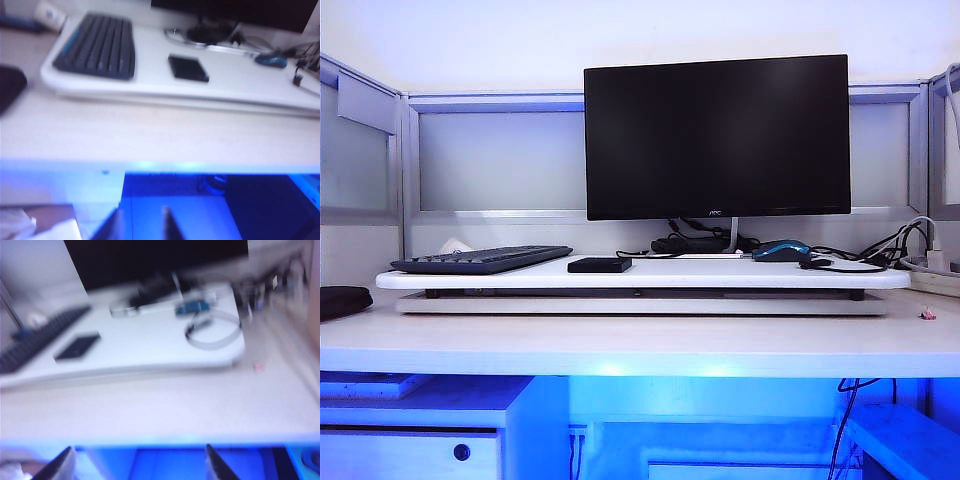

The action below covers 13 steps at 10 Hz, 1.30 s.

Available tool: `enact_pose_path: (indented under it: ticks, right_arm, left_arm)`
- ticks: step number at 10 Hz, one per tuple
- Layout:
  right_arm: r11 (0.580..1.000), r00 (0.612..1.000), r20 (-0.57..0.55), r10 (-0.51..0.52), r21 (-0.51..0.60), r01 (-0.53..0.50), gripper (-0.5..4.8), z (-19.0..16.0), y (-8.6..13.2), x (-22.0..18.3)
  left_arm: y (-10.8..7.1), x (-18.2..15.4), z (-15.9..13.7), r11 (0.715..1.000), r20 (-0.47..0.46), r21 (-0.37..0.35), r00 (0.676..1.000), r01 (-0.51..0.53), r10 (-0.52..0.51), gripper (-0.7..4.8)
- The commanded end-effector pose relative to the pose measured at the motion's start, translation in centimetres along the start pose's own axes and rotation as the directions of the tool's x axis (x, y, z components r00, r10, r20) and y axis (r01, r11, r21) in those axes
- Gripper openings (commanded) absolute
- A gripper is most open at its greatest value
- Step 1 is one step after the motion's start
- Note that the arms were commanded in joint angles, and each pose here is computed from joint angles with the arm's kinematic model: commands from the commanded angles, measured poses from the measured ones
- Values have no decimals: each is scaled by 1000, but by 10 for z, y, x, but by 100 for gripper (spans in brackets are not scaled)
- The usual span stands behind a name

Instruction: Unplug the data cable of the portable hard drive.

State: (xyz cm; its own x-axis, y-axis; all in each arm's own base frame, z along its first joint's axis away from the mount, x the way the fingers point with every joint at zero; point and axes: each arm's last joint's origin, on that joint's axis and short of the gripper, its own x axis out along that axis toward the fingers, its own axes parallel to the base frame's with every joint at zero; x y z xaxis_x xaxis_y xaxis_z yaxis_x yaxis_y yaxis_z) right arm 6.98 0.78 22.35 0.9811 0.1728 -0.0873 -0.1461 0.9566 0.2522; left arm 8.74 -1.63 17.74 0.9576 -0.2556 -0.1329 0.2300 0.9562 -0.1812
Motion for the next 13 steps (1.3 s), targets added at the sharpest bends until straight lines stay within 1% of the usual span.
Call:
enact_pose_path:
  ticks: [1, 2, 3, 4, 5, 6, 7, 8, 9, 10, 11, 13]
  right_arm:
    - [998, 998, 45, -53, -14, 53, 248, -40, -14, 25]
    - [999, 998, 47, -52, -14, 52, 209, -45, -16, 27]
    - [998, 998, 45, -52, -14, 53, 209, -51, -18, 29]
    - [998, 998, 42, -54, -14, 55, 207, -52, -18, 30]
    - [998, 998, 38, -55, -14, 56, 197, -54, -19, 30]
    - [998, 998, 29, -57, -21, 58, 156, -57, -20, 31]
    - [998, 998, 19, -59, -31, 60, 143, -60, -20, 32]
    - [997, 997, -24, -70, -39, 69, -6, -64, -22, 32]
    - [997, 997, -28, -72, -38, 71, -5, -65, -22, 32]
    - [981, 987, -66, -147, -138, 137, -6, -69, -25, 32]
    - [958, 979, -55, -196, -224, 179, -6, -69, -26, 32]
    - [961, 982, -54, -183, -221, 167, -5, -69, -26, 32]
  left_arm:
    - [6, 11, -18, 999, 62, 34, 997, -40, 38, 49]
    - [7, 11, -21, 998, 31, 32, 998, -54, 53, 47]
    - [8, 11, -25, 997, -5, 30, 997, -77, 77, 33]
    - [8, 11, -26, 996, -14, 40, 997, -78, 78, 11]
    - [8, 11, -26, 996, -14, 45, 997, -78, 79, 11]
    - [9, 11, -26, 993, -15, 59, 994, -105, 106, 10]
    - [9, 11, -27, 991, -28, 64, 993, -117, 119, -6]
    - [9, 11, -28, 991, -37, 66, 992, -117, 120, -6]
    - [9, 11, -28, 991, -37, 63, 992, -118, 120, -6]
    - [9, 11, -28, 991, -37, 67, 992, -117, 120, -6]
    - [10, 11, -28, 984, -37, 131, 991, -120, 126, -6]
    - [10, 11, -28, 984, -35, 130, 991, -122, 127, -6]
